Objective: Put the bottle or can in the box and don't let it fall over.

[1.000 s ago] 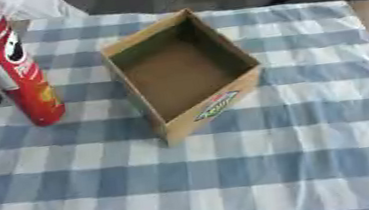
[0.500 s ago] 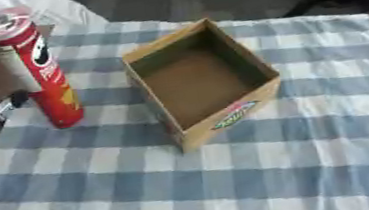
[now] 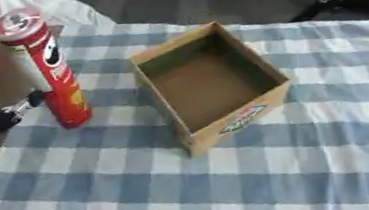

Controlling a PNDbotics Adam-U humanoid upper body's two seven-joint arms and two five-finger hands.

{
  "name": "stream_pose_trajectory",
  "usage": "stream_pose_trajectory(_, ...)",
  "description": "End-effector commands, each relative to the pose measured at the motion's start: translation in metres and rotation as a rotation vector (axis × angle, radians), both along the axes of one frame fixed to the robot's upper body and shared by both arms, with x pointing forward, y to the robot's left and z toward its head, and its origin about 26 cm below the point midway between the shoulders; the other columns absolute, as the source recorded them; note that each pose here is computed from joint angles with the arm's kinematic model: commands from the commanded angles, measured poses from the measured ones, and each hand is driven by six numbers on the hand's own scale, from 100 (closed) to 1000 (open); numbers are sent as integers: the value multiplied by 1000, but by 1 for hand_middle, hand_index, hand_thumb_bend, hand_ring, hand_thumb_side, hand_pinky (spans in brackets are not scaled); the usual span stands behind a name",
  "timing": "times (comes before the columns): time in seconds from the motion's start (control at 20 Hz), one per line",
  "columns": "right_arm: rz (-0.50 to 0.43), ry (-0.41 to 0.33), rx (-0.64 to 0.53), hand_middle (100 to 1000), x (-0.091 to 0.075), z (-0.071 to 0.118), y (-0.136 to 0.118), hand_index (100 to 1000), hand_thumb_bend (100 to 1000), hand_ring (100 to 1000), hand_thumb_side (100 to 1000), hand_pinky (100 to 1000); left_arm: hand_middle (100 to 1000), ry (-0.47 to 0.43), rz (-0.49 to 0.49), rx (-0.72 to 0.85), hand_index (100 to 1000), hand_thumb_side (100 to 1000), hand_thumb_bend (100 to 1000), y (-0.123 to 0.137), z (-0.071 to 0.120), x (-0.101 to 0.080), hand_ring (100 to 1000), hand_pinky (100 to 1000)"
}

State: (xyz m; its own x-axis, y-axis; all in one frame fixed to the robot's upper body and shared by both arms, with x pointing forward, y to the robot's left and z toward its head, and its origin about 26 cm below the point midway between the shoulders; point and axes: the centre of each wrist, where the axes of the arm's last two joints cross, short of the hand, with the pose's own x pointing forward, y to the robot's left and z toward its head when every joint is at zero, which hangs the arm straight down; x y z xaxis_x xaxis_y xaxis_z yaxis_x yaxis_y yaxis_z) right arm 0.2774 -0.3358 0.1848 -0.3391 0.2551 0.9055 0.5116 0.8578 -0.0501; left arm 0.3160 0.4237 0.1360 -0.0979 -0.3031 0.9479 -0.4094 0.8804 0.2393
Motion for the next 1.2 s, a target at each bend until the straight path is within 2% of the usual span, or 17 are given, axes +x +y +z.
stream_pose_trajectory(0.05,10,-23,-13,823,-2,8,1,770,100,1000,768,873,900,-23,-29,36,858,271,974,6,18,3,1000,1000)
stream_pose_trajectory(0.1,10,-22,-12,823,-2,8,1,769,100,1000,770,873,900,-24,-36,38,854,264,999,6,19,4,1000,1000)
stream_pose_trajectory(0.15,11,-22,-12,823,-2,8,1,769,100,1000,769,873,901,-27,-47,42,853,270,976,5,20,5,1000,1000)
stream_pose_trajectory(0.55,14,-19,-11,823,-1,8,2,769,100,1000,771,874,903,-53,-114,65,853,273,978,2,29,13,1000,1000)
stream_pose_trajectory(0.75,25,-17,-10,824,-1,8,3,770,100,1000,775,874,902,-70,-129,82,853,270,979,-3,40,25,1000,1000)
stream_pose_trajectory(1.2,36,-13,-7,824,0,8,5,770,100,1000,781,875,894,-96,-162,100,847,268,995,-13,53,46,1000,1000)
